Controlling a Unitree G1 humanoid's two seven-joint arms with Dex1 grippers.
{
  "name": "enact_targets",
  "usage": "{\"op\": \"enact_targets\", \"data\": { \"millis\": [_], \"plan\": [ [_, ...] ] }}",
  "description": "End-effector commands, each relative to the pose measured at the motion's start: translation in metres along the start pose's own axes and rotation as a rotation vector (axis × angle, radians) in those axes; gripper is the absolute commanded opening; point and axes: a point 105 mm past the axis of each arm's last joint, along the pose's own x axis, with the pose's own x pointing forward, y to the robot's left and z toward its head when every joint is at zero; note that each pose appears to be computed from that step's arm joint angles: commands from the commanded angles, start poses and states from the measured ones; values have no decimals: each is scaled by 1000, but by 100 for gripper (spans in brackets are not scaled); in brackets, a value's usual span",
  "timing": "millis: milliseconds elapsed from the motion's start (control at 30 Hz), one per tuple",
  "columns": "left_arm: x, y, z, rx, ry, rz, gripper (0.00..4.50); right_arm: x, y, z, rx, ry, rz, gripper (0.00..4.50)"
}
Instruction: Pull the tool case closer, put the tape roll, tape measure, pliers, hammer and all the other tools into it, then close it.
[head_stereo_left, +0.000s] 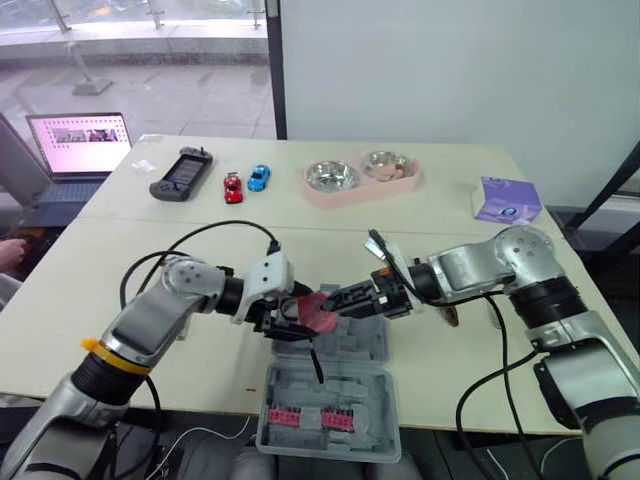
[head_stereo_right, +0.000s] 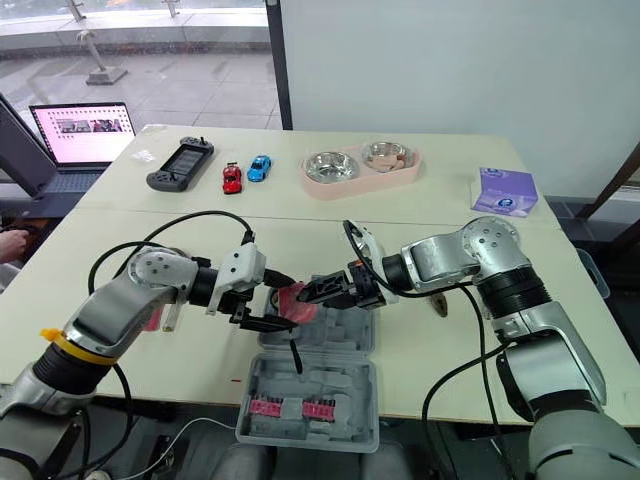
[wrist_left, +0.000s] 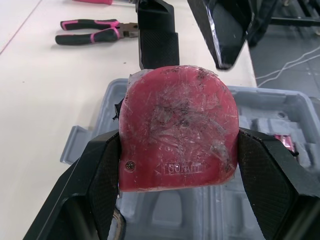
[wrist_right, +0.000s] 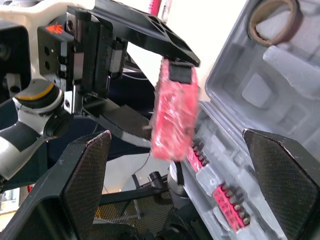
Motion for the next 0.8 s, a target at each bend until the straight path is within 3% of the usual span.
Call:
{"op": "enact_targets", "data": {
  "millis": [33, 267, 367, 567, 800],
  "plan": [
    [0, 6, 11, 52, -18, 24, 292, -3, 9, 6, -23, -37, 25, 450],
    [-1, 4, 10, 46, -19, 14, 292, -3, 9, 11, -20, -77, 15, 450],
    [-2, 4, 9, 45, -16, 13, 292, -3, 9, 11, -22, -82, 16, 363],
    [2, 6, 11, 42, -22, 19, 292, -3, 12, 9, -36, -81, 35, 57],
    [5, 10, 10, 36, -27, 45, 292, -1, 14, 10, -32, -99, 57, 42]
  ]
}}
